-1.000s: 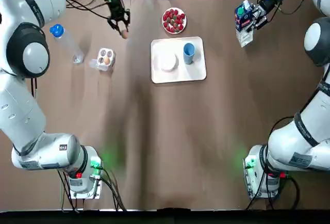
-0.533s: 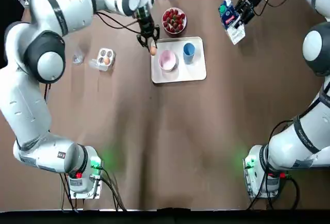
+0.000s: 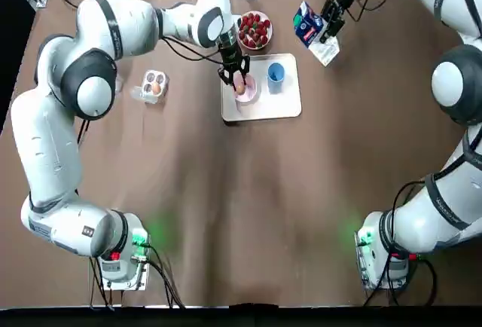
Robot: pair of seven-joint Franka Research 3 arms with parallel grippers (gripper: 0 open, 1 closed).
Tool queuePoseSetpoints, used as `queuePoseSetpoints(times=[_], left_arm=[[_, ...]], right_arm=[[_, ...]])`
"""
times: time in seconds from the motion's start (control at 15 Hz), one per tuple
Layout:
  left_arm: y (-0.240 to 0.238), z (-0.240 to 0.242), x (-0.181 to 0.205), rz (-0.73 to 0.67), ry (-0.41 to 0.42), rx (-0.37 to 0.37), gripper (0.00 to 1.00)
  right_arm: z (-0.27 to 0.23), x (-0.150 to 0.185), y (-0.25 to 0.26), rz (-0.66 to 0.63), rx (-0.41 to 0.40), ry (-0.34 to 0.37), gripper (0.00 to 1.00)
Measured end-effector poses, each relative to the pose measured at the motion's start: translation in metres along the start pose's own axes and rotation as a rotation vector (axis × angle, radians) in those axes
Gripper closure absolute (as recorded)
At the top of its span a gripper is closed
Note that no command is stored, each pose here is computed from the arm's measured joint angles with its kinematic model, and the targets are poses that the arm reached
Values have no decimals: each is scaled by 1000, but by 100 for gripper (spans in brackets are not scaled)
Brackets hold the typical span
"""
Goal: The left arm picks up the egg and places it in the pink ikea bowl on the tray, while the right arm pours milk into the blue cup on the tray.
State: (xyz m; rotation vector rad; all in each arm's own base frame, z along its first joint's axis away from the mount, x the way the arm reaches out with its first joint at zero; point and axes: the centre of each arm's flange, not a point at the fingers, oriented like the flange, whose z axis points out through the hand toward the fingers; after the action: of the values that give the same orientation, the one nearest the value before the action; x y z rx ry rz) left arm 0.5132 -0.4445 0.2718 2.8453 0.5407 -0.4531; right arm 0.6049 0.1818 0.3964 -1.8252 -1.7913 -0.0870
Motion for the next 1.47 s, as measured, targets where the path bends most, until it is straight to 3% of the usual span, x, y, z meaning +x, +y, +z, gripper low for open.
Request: queuePoseSetpoints(times=[0.2, 0.67, 0.93, 1.27, 1.33, 1.47], left_arm=[[0, 3, 7, -9, 12, -20, 54], [1, 8, 28, -31, 73, -97, 54], [4, 21, 25, -23, 76, -93, 53], [2, -5, 40, 0, 143, -96, 7], [-2, -20, 46, 0, 160, -92, 0], [-17, -61, 60, 21, 210, -54, 0]], right_arm=[[11, 16, -2, -28, -16, -67, 51], [14, 13, -1, -19, -31, -126, 52], [24, 13, 1, -9, -35, -156, 52], [37, 23, 0, -5, -29, -177, 52], [38, 24, 0, -6, -28, -178, 52], [38, 24, 0, -6, -28, -179, 52]])
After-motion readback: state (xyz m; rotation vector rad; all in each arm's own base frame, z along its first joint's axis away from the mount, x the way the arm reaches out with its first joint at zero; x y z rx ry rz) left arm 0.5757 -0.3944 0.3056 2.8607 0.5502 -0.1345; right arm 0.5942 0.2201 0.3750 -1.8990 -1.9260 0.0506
